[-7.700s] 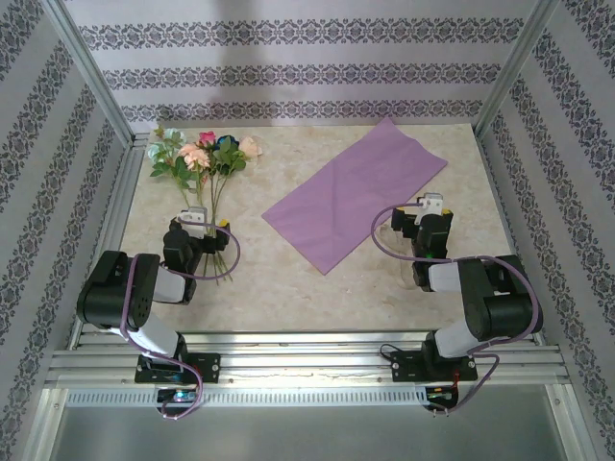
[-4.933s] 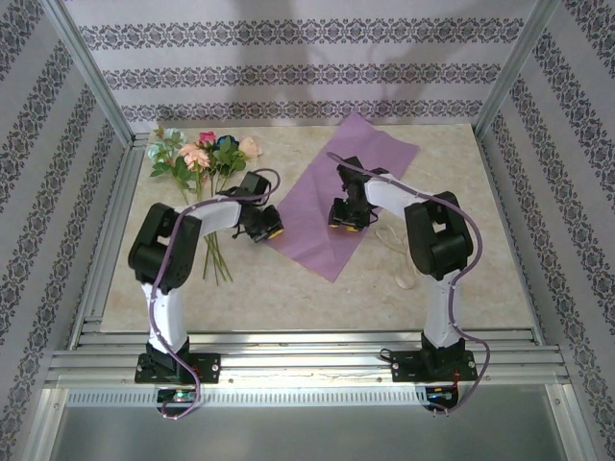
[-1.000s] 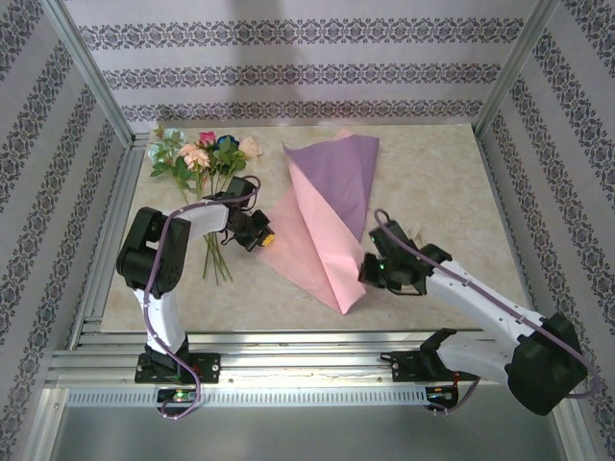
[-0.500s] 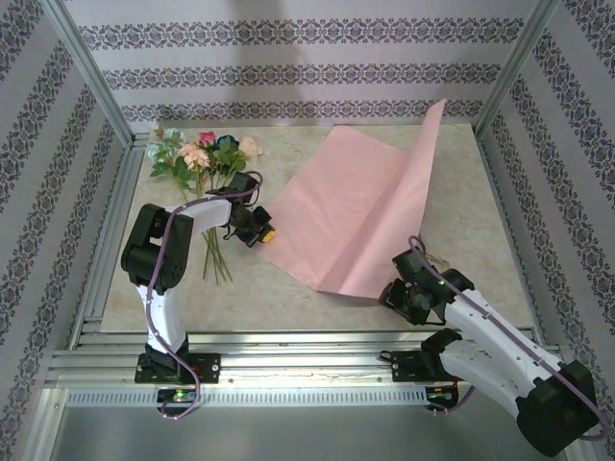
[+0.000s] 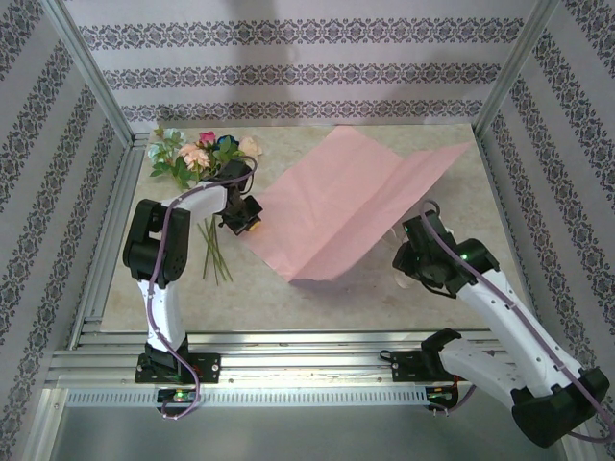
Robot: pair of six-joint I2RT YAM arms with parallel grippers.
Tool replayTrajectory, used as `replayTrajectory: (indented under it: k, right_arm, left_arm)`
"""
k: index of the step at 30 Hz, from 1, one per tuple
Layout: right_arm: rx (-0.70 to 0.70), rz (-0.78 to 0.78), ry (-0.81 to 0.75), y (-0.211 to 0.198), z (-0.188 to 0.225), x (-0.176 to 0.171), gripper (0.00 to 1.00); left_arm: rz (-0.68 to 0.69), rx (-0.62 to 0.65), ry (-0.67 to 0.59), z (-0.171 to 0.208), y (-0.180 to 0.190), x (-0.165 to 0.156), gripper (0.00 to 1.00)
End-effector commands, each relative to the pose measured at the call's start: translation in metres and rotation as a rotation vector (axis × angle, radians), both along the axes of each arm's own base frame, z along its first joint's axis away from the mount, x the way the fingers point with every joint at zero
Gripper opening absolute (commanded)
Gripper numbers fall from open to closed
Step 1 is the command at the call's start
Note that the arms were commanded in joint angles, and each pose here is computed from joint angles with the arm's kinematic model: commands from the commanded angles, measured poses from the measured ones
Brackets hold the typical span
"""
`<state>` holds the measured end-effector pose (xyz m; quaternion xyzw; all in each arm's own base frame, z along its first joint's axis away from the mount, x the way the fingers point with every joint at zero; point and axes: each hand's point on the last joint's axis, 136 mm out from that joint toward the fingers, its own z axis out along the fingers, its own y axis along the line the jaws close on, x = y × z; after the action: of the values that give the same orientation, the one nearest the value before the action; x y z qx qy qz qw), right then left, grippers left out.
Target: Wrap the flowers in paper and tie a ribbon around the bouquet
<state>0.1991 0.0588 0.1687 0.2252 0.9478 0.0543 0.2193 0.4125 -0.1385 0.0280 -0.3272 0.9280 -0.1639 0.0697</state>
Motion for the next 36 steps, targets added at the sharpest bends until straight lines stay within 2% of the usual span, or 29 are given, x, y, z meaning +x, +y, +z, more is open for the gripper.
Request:
replayTrajectory:
  k: [1,5,7,9,16,22,28,33,36]
  right_arm:
    - [-0.053,0.016,-0.080,-0.007,0.026,0.019,0.51]
    - [-0.011,-0.011,-0.090,-0.008,0.029,0.030,0.48]
    - [0.006,-0.032,-0.094,-0.012,0.029,0.034,0.47]
    - [0.017,-0.049,-0.103,-0.017,0.031,0.037,0.47]
    - [0.009,-0.097,-0.199,-0.037,0.071,0.051,0.48]
    - [0.093,-0.120,-0.242,-0.032,0.085,0.070,0.50]
    - [0.291,-0.120,-0.175,0.000,0.059,0.096,0.50]
    - [0.346,-0.155,-0.179,0.005,0.056,0.109,0.50]
    - [0.369,-0.186,-0.087,0.009,0.022,0.108,0.44]
  left_arm:
    - [-0.131,0.004,-0.065,0.041,-0.043,-0.007,0.00]
    - [-0.249,-0.110,-0.110,0.062,-0.120,-0.015,0.01]
    - [-0.323,-0.198,-0.102,0.058,-0.164,-0.022,0.02]
    - [-0.407,-0.224,-0.091,0.054,-0.195,-0.033,0.02]
    - [-0.689,-0.166,-0.178,0.066,-0.240,-0.073,0.02]
    - [-0.867,-0.117,-0.121,0.028,-0.260,-0.113,0.02]
    - [-0.897,-0.042,-0.049,-0.016,-0.256,-0.127,0.02]
    - [-0.855,0.030,-0.035,-0.030,-0.242,-0.126,0.00]
    - [-0.794,0.035,-0.039,-0.029,-0.233,-0.118,0.00]
